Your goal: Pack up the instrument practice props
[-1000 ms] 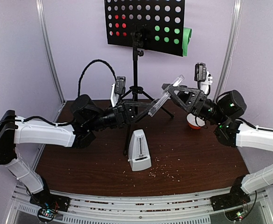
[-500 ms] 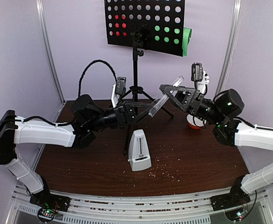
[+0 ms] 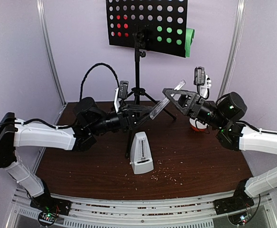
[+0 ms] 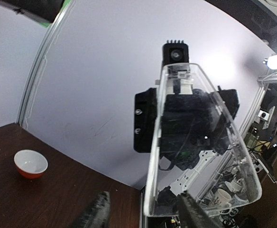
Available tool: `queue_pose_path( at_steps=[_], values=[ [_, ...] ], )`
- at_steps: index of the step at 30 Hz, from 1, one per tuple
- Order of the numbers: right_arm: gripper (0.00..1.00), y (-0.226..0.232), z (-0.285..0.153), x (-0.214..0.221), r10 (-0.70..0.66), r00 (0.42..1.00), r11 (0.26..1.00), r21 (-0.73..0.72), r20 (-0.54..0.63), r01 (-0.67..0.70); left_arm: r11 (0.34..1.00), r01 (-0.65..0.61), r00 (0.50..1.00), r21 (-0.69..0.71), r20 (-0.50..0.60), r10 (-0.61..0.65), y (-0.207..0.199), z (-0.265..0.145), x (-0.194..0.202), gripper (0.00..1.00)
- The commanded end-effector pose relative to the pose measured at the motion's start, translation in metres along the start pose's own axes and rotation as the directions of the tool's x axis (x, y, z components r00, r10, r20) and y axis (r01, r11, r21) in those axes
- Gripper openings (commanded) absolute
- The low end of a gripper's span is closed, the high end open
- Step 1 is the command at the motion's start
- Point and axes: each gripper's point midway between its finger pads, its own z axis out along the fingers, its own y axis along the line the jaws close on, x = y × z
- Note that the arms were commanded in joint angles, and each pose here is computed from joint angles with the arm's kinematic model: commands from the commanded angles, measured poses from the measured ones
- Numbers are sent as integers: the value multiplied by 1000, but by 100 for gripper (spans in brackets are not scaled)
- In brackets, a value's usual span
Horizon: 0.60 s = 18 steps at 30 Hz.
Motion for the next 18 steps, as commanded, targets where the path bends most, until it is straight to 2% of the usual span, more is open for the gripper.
queue_pose_path(
  at_steps=[1,2,4,7,10,13,18],
  values=[
    [49,-6,-11,-4,-69,997,995,78,30,66,996,-37,999,-85,29,39,9,-19,-13,63],
    [48,-8,-13,-3,-75,997,993,94,25,73,993,-40,999,-109,26,43,13,-24,-12,70],
    [48,-17,-17,2,-88,996,987,139,9,86,985,-51,998,-162,13,54,20,-34,-11,76],
    [48,-33,-26,13,-110,993,968,221,-34,115,963,-72,997,-261,-60,58,35,-49,6,78],
    [48,-57,-38,28,-127,988,933,326,-93,151,927,-69,984,-368,-176,3,55,-69,41,70],
    [48,-78,-53,43,-134,982,893,414,-131,177,886,-49,967,-461,-245,-74,73,-101,83,61],
    [48,-92,-62,59,-111,983,878,449,-148,167,832,-20,932,-555,-312,-185,96,-135,139,53]
  ],
)
